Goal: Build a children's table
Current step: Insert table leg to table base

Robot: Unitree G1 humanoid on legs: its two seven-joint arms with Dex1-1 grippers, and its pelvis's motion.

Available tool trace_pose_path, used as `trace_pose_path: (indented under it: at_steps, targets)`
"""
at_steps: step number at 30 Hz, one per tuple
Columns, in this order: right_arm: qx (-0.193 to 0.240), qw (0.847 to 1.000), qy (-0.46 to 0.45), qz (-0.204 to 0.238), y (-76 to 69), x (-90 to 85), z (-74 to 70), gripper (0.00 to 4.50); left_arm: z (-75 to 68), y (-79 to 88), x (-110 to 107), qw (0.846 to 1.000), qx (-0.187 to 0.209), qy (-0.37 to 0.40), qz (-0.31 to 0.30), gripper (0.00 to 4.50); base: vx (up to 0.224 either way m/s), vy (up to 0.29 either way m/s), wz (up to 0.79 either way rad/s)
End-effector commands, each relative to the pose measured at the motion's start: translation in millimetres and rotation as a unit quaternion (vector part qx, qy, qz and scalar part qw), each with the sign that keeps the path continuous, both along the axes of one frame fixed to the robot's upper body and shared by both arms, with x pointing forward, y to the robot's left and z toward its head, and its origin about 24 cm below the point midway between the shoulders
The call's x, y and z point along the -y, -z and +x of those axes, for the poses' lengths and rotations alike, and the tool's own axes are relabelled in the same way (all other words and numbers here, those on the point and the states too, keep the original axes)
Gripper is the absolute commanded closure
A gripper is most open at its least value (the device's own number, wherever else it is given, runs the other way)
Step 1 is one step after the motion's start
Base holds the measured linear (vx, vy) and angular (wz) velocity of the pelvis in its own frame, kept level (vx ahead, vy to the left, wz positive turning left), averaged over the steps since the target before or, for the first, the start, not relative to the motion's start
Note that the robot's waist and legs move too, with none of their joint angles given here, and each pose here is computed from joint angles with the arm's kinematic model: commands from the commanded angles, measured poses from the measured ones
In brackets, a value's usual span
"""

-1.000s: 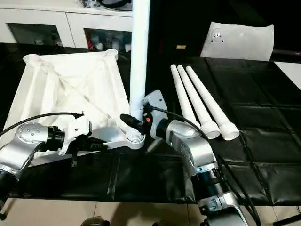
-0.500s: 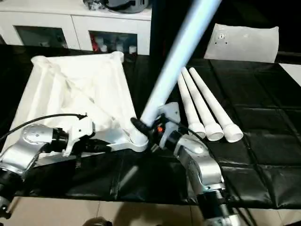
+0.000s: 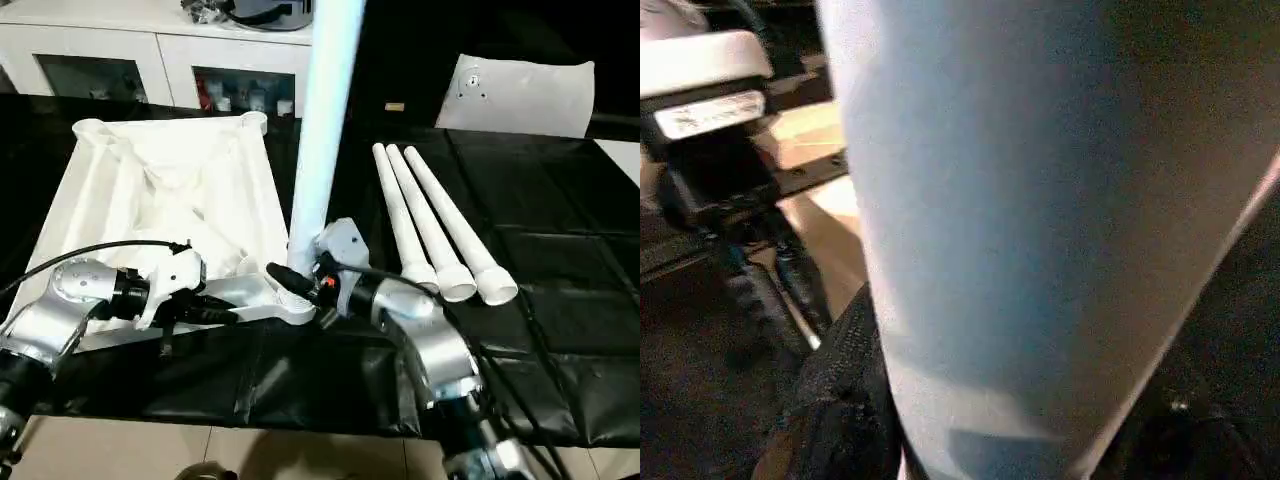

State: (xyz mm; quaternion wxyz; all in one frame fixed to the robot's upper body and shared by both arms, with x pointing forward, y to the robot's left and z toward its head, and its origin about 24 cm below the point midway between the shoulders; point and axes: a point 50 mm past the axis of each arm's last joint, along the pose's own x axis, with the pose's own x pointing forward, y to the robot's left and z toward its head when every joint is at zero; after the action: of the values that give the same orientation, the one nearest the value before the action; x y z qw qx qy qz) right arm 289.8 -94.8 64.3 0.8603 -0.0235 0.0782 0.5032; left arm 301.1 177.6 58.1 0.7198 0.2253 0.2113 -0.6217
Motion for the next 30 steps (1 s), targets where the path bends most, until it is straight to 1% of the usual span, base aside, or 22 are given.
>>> trace_pose_path:
  at_steps: [1, 4, 6, 7, 9, 11, 14, 15, 16, 19, 21, 22, 23, 24, 25, 26, 27, 28, 29, 30]
  targets:
    - [-0.107, 0.992, -0.052, -0.029, 38.3, -3.7, -21.3, 2.62, 9.6, -27.6, 19.8, 0.996, 0.053, 0.071, -0.015, 4.50, 0.000, 0.000, 0.00]
    - [-0.119, 0.989, -0.088, -0.029, 39.1, -6.5, -30.3, 2.62, 19.1, -32.0, 22.2, 0.995, 0.061, 0.074, -0.005, 4.50, 0.000, 0.000, 0.00]
    - [-0.120, 0.988, -0.092, -0.030, 39.2, -7.0, -31.7, 2.62, 21.8, -33.1, 21.7, 0.996, 0.064, 0.069, -0.003, 4.50, 0.000, 0.000, 0.00]
    - [-0.117, 0.989, -0.085, -0.030, 39.4, -6.9, -31.1, 2.62, 25.4, -33.3, 18.8, 0.995, 0.071, 0.064, 0.009, 4.50, 0.000, 0.000, 0.00]
    - [-0.114, 0.990, -0.075, -0.032, 39.8, -6.5, -29.9, 2.62, 28.7, -34.0, 15.7, 0.996, 0.075, 0.053, 0.013, 4.50, 0.000, 0.000, 0.00]
    - [-0.111, 0.991, -0.070, -0.033, 39.9, -6.5, -29.4, 2.62, 29.4, -34.4, 14.3, 0.996, 0.076, 0.047, 0.012, 4.50, 0.000, 0.000, 0.00]
    - [-0.105, 0.993, -0.051, -0.033, 40.0, -6.2, -27.0, 2.62, 32.1, -34.9, 11.3, 0.996, 0.082, 0.030, 0.011, 4.50, 0.000, 0.000, 0.00]
    - [-0.098, 0.994, -0.035, -0.032, 39.8, -6.1, -24.7, 2.62, 33.7, -34.8, 8.7, 0.996, 0.086, 0.012, 0.008, 4.50, 0.000, 0.000, 0.00]
    - [-0.084, 0.996, 0.002, -0.029, 38.4, -6.0, -18.9, 2.62, 34.9, -34.3, 3.9, 0.996, 0.090, -0.028, -0.003, 4.50, 0.000, 0.000, 0.00]
    - [-0.063, 0.996, 0.058, -0.020, 34.6, -5.7, -9.4, 2.62, 31.5, -31.1, -2.9, 0.992, 0.091, -0.082, -0.015, 4.50, 0.000, 0.000, 0.00]
    - [-0.061, 0.995, 0.072, -0.016, 33.8, -5.5, -7.0, 2.62, 30.5, -30.2, -4.0, 0.991, 0.090, -0.093, -0.017, 4.50, 0.000, 0.000, 0.00]
    - [-0.056, 0.992, 0.111, 0.001, 30.3, -4.7, 0.2, 2.62, 22.8, -26.1, -3.5, 0.988, 0.084, -0.126, -0.032, 4.50, 0.000, 0.000, 0.00]
    - [-0.056, 0.992, 0.114, 0.003, 30.0, -4.6, 0.9, 2.62, 21.9, -25.7, -3.3, 0.988, 0.083, -0.129, -0.034, 4.50, 0.000, 0.000, 0.00]
    - [-0.051, 0.989, 0.140, 0.012, 28.0, -4.7, 6.4, 2.62, 7.5, -20.2, 2.5, 0.986, 0.075, -0.142, -0.043, 4.50, 0.000, 0.000, 0.00]
    - [-0.051, 0.989, 0.140, 0.012, 28.0, -4.7, 6.4, 2.62, 7.5, -20.2, 2.5, 0.986, 0.075, -0.142, -0.043, 4.50, 0.000, 0.000, 0.00]
    - [-0.049, 0.987, 0.151, 0.011, 28.2, -5.9, 9.1, 2.62, -2.1, -16.7, 9.2, 0.986, 0.066, -0.145, -0.044, 4.50, 0.000, 0.000, 0.00]
    - [-0.049, 0.987, 0.151, 0.011, 28.2, -5.9, 9.1, 2.62, -2.1, -16.7, 9.2, 0.986, 0.066, -0.145, -0.044, 4.50, 0.000, 0.000, 0.00]
    - [-0.049, 0.981, 0.185, 0.010, 28.4, -7.0, 18.5, 2.62, -19.4, -11.6, 28.5, 0.988, 0.047, -0.140, -0.051, 4.50, 0.000, 0.000, 0.00]
    - [-0.050, 0.981, 0.187, 0.010, 28.4, -7.0, 19.1, 2.62, -20.2, -11.4, 29.6, 0.988, 0.046, -0.140, -0.052, 4.50, 0.000, 0.000, 0.00]
    - [-0.052, 0.978, 0.202, 0.009, 28.5, -7.4, 23.1, 2.62, -26.6, -10.5, 37.5, 0.988, 0.039, -0.139, -0.055, 4.50, 0.000, 0.000, 0.00]
